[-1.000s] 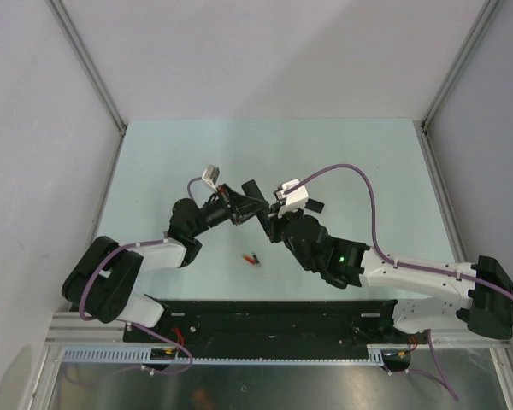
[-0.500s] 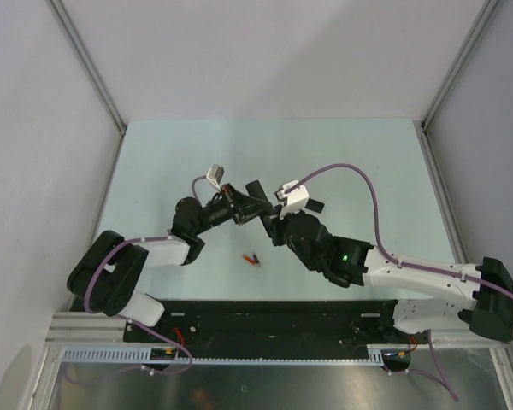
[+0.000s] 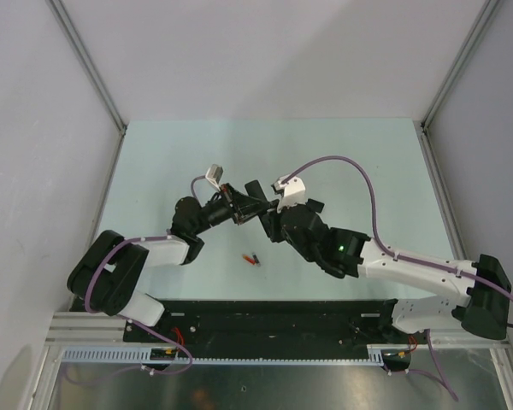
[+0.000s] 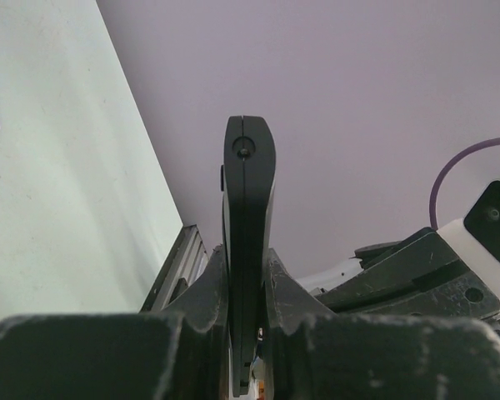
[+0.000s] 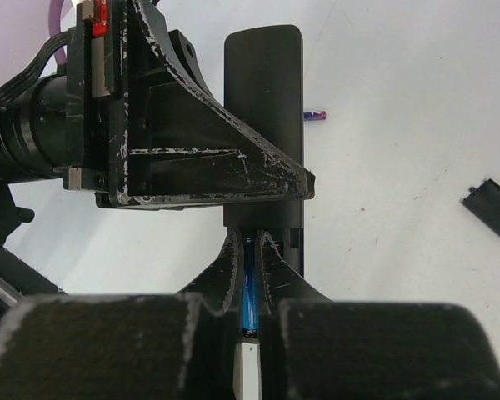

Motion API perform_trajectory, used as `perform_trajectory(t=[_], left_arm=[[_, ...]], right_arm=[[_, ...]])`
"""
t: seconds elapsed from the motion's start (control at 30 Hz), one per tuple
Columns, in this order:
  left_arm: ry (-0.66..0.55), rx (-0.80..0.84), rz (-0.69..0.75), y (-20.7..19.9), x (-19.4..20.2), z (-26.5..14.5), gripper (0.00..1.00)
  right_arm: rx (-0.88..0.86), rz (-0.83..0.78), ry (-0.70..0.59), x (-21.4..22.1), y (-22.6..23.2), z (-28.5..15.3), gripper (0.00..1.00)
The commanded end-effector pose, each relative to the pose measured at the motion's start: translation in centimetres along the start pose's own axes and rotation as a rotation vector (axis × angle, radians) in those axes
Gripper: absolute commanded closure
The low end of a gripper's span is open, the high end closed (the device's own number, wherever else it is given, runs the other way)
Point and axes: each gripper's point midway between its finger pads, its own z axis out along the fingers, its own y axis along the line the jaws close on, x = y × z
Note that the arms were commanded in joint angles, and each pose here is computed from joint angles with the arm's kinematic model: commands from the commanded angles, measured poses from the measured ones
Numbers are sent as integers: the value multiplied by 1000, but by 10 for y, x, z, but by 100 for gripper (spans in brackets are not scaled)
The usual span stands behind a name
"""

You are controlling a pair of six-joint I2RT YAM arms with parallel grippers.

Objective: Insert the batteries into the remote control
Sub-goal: Load the battery into the remote control.

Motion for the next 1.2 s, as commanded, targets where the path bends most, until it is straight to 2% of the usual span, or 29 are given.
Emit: perform_trajectory(t=[0.0,0.6,1.07,1.17], left_arm=[[-48,182,89,-60,-17,8,100],[-72,204,107,-70,-25,12,100],[-66,205,108,-70,-24,11,100],[-64,204,107,-69,-22,10,100]], right_arm=[[-23,-16,159,39,3,3,100],[-23,-66,397,87,7,12,100],[-42,-74,452,99,17,15,100],[-28,-72,432,93,15,15,94]])
